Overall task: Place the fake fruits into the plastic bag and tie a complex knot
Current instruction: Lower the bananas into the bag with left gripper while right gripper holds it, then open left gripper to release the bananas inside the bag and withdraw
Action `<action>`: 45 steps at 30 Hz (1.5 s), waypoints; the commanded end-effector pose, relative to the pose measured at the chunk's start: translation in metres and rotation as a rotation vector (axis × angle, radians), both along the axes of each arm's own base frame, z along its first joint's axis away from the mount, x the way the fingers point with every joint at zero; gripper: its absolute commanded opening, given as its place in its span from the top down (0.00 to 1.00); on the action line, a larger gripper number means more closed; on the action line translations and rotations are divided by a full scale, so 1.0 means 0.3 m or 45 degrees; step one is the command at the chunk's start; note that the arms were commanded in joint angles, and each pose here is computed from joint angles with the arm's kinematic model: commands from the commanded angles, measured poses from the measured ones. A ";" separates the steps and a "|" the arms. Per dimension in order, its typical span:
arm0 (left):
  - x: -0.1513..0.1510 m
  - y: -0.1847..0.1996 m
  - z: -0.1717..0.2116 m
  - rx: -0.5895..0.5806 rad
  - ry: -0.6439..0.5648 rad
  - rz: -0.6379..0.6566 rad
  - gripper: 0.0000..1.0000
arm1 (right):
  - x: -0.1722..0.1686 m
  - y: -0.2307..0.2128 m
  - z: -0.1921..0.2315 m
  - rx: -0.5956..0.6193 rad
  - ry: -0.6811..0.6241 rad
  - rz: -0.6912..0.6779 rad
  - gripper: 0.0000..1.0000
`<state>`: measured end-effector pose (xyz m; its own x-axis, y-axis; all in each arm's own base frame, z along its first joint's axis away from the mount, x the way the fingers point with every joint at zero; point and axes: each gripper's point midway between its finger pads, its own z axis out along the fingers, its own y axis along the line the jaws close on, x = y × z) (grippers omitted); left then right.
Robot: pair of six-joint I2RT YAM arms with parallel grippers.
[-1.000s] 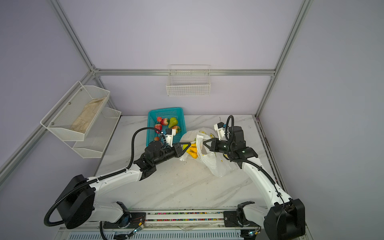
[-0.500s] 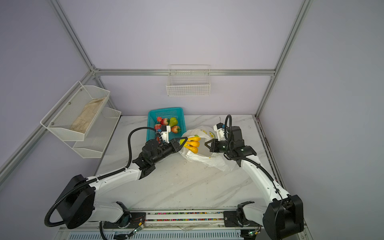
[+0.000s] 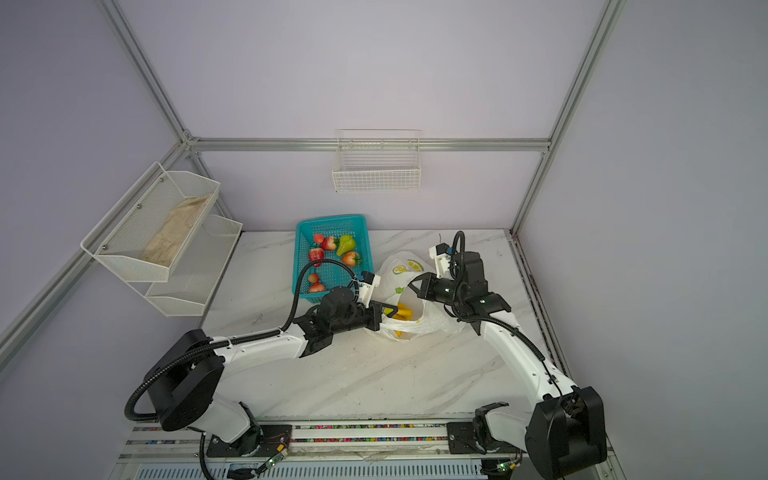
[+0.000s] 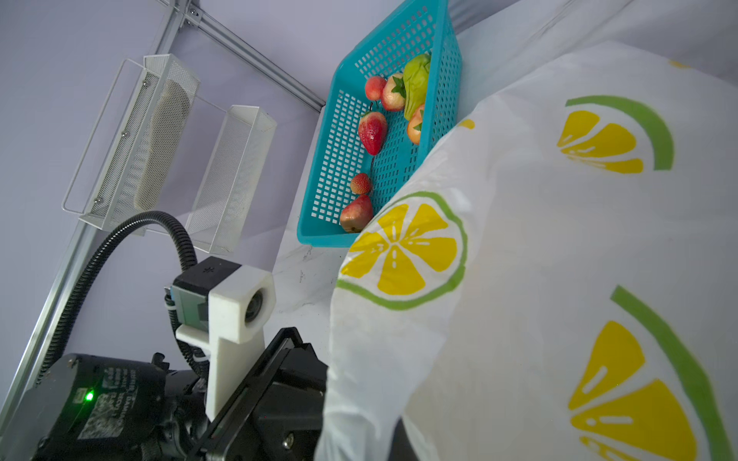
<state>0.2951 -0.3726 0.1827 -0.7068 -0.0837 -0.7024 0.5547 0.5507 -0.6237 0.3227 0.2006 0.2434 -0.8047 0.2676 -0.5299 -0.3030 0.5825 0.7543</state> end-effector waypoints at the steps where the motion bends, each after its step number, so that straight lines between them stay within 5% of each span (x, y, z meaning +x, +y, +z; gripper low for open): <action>1: 0.015 -0.085 0.166 -0.072 -0.203 -0.098 1.00 | -0.009 0.014 0.021 0.088 0.007 -0.009 0.95; 6: 0.020 -0.108 0.149 -0.028 -0.278 -0.121 0.92 | -0.023 0.010 -0.016 0.070 0.027 0.000 0.95; 13: -0.006 -0.052 0.091 0.150 -0.375 -0.155 0.65 | -0.003 -0.018 -0.063 0.006 0.035 -0.064 0.95; 24: -0.153 0.193 0.130 0.228 -0.429 -0.061 0.42 | 0.003 -0.035 -0.088 -0.022 0.036 -0.098 0.95; 32: -0.203 0.471 -0.064 0.161 -0.077 0.398 0.40 | 0.010 -0.045 -0.071 -0.026 0.009 -0.122 0.95; 45: -0.051 0.265 -0.141 0.097 0.102 0.411 0.48 | 0.015 -0.033 -0.066 -0.027 -0.017 -0.086 0.95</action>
<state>0.2451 -0.2569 0.0790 -0.7788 -0.1185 -0.6160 0.2635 0.8293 -0.4927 0.3252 0.1904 0.2142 -0.8017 0.3149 -0.5081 -0.2298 0.6223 0.7483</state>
